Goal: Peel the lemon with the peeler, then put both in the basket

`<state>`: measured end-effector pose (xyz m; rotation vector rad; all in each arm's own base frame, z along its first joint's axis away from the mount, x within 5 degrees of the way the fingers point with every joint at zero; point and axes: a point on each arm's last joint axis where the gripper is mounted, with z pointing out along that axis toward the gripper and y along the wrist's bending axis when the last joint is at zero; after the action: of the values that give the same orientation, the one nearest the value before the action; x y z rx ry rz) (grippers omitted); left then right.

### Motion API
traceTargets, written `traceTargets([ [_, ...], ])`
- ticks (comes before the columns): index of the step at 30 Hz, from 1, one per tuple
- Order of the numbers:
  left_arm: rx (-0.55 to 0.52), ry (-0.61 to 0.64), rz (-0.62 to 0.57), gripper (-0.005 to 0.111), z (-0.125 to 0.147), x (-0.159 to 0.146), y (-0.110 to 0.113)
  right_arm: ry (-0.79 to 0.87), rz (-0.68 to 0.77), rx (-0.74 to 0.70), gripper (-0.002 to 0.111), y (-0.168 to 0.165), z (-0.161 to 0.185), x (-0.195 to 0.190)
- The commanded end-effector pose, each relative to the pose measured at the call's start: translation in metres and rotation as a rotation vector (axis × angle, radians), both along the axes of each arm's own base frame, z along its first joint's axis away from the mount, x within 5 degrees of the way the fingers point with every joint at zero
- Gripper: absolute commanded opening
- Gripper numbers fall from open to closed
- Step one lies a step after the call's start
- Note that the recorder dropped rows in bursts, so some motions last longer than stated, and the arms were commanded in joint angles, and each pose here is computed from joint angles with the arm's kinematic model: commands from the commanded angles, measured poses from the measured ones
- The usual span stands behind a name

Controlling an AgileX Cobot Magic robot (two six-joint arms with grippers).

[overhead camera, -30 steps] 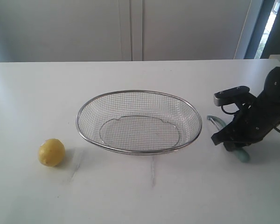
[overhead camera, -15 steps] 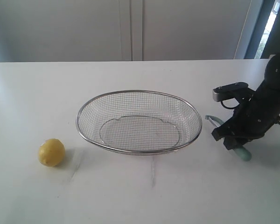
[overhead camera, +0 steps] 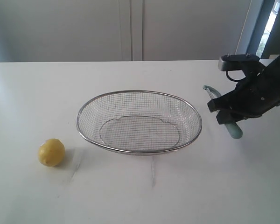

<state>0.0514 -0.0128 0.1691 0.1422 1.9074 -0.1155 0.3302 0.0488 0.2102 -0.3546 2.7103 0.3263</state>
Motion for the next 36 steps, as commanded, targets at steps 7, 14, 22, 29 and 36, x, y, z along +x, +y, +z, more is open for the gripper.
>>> traceTargets([
  [7,-0.014,-0.005,0.000,0.000,0.000,0.000,0.000,-0.084,0.102,0.145,0.000,0.014,0.026,-0.006],
  [14,-0.014,-0.005,0.000,0.000,0.000,0.000,0.000,-0.137,0.171,0.212,0.000,0.021,0.042,-0.013],
  [22,-0.014,-0.005,0.000,0.000,0.000,0.000,0.000,-0.180,0.265,0.268,0.000,0.027,0.055,-0.020],
  [29,-0.014,-0.005,0.000,0.000,0.000,0.000,0.000,-0.198,0.382,0.316,0.000,0.034,0.059,-0.026],
  [36,-0.014,-0.005,0.000,0.000,0.000,0.000,0.000,-0.205,0.414,0.349,0.000,0.036,0.061,-0.028],
])
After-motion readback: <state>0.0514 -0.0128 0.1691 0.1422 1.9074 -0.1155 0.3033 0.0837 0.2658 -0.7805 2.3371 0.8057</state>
